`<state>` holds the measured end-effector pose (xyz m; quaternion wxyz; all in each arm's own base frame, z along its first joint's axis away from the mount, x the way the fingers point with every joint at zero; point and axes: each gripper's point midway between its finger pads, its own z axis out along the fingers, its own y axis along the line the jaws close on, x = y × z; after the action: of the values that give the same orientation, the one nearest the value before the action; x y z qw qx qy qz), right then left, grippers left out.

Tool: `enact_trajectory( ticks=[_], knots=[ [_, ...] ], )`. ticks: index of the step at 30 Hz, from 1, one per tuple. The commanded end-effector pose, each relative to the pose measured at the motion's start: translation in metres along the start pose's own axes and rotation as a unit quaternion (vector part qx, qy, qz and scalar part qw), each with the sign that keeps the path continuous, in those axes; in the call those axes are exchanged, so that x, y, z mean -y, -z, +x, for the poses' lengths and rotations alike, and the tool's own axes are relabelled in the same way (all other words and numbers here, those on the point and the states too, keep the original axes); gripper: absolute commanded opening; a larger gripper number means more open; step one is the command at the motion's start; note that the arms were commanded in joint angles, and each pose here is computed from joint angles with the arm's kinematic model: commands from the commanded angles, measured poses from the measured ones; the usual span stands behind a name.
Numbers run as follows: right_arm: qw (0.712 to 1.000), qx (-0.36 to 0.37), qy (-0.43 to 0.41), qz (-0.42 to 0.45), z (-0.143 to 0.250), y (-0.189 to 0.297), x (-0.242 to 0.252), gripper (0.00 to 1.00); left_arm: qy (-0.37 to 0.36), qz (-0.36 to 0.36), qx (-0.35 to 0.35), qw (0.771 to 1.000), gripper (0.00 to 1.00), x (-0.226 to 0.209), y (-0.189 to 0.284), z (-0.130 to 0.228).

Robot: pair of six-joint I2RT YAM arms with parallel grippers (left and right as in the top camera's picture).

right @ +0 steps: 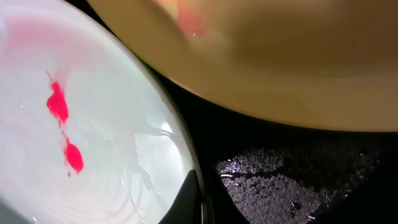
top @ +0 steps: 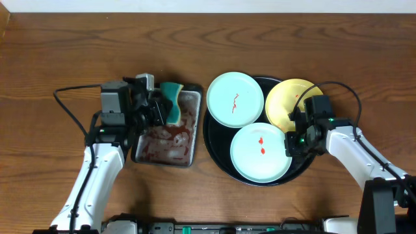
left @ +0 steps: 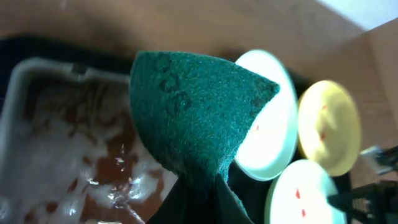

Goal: Clean dirty plates on tray and stack at the side

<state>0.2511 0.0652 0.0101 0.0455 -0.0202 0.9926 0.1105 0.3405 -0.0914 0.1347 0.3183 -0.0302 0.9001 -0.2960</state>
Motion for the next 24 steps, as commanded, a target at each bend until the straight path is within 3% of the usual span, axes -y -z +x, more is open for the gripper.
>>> enact_trajectory(
  ticks=[1,10,24],
  knots=[
    [1.000,0.008,0.003,-0.004,-0.007,0.003,-0.004,0.01,-0.021,-0.068,-0.023,0.997,0.07,-0.017,-0.004,0.020],
    [1.000,0.008,0.003,-0.004,-0.007,0.003,-0.004,0.01,-0.058,-0.165,-0.109,0.979,0.07,-0.032,-0.024,0.070],
    [1.000,0.008,0.003,-0.004,-0.007,0.003,-0.004,0.01,-0.065,-0.146,-0.148,0.976,0.07,-0.005,-0.047,0.100]
  ],
)
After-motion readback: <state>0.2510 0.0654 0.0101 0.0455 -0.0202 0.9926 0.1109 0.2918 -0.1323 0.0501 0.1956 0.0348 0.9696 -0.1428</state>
